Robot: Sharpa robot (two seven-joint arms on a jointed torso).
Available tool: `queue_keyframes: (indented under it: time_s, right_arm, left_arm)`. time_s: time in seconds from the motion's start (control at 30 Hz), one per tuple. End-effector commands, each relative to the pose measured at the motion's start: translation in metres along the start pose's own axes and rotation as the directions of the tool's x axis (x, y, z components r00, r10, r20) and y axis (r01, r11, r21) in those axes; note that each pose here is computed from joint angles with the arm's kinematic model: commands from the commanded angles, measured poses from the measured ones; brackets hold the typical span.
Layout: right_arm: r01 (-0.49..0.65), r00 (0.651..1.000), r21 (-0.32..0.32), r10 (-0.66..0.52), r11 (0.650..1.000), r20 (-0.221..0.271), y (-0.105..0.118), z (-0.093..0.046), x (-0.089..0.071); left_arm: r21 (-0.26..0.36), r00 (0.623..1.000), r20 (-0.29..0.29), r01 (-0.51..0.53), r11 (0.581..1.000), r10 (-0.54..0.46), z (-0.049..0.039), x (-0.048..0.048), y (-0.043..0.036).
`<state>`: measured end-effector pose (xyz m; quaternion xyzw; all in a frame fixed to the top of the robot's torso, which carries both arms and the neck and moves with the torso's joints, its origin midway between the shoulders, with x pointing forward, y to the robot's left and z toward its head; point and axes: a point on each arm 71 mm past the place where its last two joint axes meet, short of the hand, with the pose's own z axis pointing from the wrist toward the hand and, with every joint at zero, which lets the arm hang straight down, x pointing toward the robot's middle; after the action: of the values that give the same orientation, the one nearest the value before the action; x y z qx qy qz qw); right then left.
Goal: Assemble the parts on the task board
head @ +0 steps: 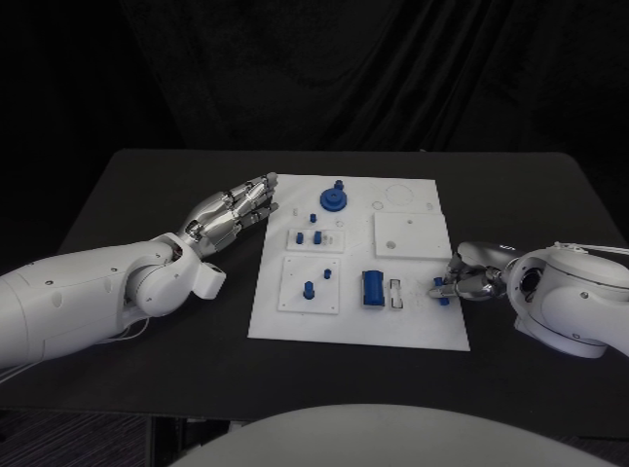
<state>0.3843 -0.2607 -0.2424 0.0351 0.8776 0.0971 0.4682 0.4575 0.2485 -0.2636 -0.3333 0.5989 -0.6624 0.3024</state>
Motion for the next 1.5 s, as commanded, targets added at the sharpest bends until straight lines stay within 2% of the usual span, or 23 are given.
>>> queue_keyframes:
  time_s: [0.03,0.37,0.67,1.0,1.5]
  right_arm:
    - [-0.131,0.991,-0.02,0.131,0.991,-0.026,0.003,-0.003,0.006]
    - [-0.279,0.957,-0.044,0.274,0.959,-0.095,0.013,-0.01,0.005]
    - [-0.356,0.924,-0.041,0.345,0.934,-0.163,0.023,-0.004,0.007]
    - [-0.353,0.92,-0.011,0.345,0.936,-0.185,0.03,0.006,0.008]
    - [-0.343,0.922,0.005,0.338,0.939,-0.189,0.034,0.014,0.008]
  left_arm:
    - [0.007,1.0,-0.013,0.01,1.0,-0.01,-0.0004,0.0016,0.0001]
    - [0.005,1.0,-0.015,0.011,1.0,-0.011,0.0001,0.0021,0.0007]
    - [0.004,1.0,-0.015,0.011,1.0,-0.011,0.0004,0.0023,0.0009]
    - [0.002,1.0,-0.018,0.013,1.0,-0.013,0.0016,0.0035,0.0014]
    - [0.0,1.0,-0.022,0.015,1.0,-0.015,0.0023,0.0043,0.0018]
